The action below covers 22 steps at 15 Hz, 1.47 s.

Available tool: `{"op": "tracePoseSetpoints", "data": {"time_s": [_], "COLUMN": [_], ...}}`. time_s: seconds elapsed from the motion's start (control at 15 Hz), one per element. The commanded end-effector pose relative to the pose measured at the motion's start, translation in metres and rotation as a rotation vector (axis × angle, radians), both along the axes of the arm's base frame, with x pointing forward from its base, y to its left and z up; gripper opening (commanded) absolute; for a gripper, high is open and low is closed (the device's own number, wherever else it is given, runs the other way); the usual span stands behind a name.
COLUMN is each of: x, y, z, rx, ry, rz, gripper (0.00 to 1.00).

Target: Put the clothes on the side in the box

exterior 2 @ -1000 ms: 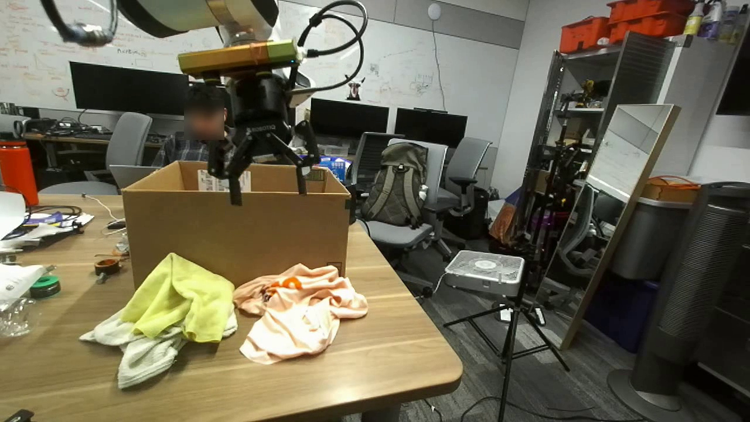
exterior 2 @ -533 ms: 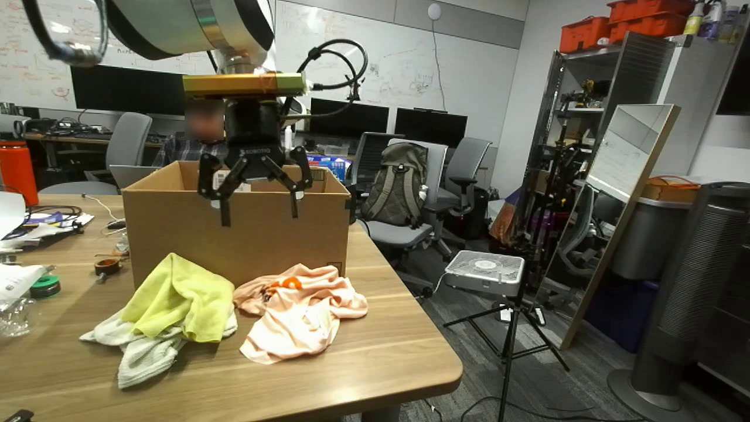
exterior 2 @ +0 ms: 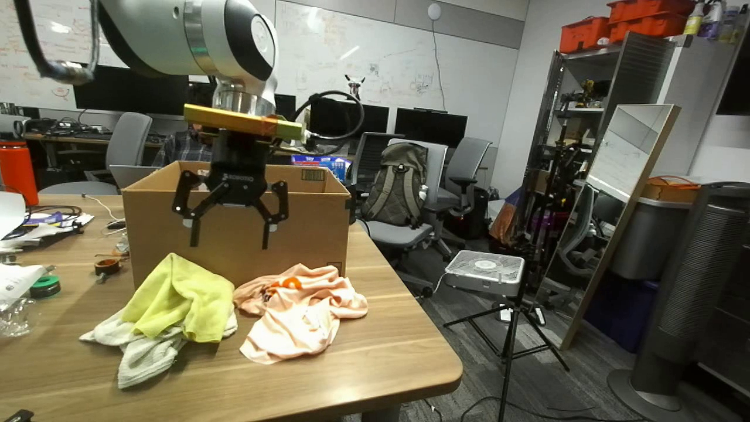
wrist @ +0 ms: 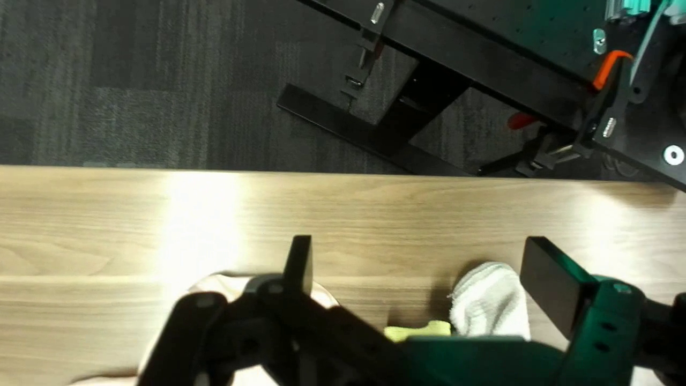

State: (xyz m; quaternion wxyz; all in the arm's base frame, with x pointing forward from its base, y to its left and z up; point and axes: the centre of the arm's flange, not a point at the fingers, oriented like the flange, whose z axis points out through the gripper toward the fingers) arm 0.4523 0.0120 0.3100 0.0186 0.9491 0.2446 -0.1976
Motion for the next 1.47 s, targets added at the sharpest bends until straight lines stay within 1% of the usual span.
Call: {"op": "tracePoseSetpoints", "data": {"time_s": [0.0, 0.47, 0.6, 1.07, 1.4], "x": [-0.003, -0.003, -0.004, -0.016, -0.035], "y": [0.008, 0.024, 0.027, 0.035, 0.042], "z": [-0.011, -0.035, -0.041, -0.067, -0.092], "rx": [0.144, 0.405, 0.463, 0.621, 0.689], "ry": [-0.019, -0.148, -0.175, -0.241, -0.253], "rz": [0.042, 0.133, 0.151, 0.207, 0.265], "gripper": [1.0, 1.0, 1.0, 1.0, 1.0]}}
